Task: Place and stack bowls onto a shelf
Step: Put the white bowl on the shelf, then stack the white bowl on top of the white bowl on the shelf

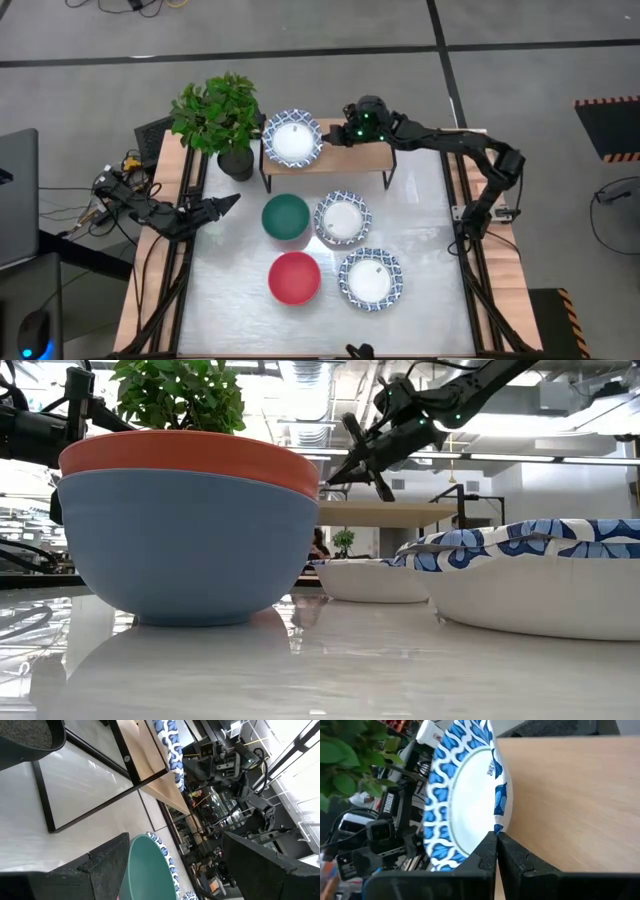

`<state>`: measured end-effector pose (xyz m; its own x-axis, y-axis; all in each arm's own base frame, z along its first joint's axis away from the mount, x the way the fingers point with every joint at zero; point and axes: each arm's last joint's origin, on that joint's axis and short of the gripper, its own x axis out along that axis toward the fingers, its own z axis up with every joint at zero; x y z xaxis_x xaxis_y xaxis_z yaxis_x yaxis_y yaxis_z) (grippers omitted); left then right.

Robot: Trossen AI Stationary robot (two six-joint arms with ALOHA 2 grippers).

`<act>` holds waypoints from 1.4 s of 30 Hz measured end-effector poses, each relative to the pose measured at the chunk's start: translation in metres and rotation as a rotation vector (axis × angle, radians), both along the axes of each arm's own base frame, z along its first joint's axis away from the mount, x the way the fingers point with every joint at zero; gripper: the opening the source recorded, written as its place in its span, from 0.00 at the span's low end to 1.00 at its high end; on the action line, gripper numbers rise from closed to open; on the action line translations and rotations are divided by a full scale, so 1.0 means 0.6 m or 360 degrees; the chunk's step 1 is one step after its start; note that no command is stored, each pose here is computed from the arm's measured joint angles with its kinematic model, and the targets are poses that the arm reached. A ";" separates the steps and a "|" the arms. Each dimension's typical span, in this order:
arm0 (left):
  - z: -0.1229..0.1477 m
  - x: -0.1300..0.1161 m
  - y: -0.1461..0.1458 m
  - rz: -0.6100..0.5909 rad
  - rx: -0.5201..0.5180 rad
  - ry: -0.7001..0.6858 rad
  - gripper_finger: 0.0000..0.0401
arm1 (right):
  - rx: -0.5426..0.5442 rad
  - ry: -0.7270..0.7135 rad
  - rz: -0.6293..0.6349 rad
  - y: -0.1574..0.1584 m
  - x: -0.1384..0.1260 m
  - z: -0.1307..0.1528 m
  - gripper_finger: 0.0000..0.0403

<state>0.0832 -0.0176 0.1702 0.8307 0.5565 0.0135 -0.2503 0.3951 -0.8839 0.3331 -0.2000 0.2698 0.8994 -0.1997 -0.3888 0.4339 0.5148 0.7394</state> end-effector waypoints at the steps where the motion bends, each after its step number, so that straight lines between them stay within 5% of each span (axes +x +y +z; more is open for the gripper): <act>1: 0.000 0.000 0.000 0.0000 0.0000 0.0000 0.75 | -0.0016 -0.0001 0.0006 0.000 -0.001 0.002 0.10; 14: 0.000 0.000 0.000 0.0001 0.0019 0.0013 0.75 | -0.0090 -0.0035 -0.0031 -0.017 -0.020 0.026 0.48; 21: 0.000 0.000 0.000 0.0000 0.0023 0.0016 0.75 | -0.0110 -0.0031 0.0234 0.023 -0.038 0.098 0.56; 26: 0.000 0.000 0.000 0.0000 0.0038 0.0026 0.75 | -0.0081 0.0468 0.0429 0.113 -0.082 0.106 0.54; 32: 0.000 0.000 0.000 0.0003 0.0039 0.0027 0.75 | -0.0194 0.1428 0.0190 0.221 -0.142 0.080 0.53; 35: 0.000 0.000 0.000 0.0003 0.0038 0.0026 0.75 | -0.0160 0.1561 0.0168 0.266 -0.154 0.056 0.53; 42: 0.000 0.000 0.000 0.0004 0.0033 0.0022 0.75 | 0.0029 0.1566 0.0473 0.378 -0.189 -0.020 0.53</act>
<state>0.0832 -0.0175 0.1702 0.8295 0.5584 0.0133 -0.2637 0.4126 -0.8719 0.2199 0.0266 0.2579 0.1927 -0.0076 -0.9812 0.7088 0.6926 0.1338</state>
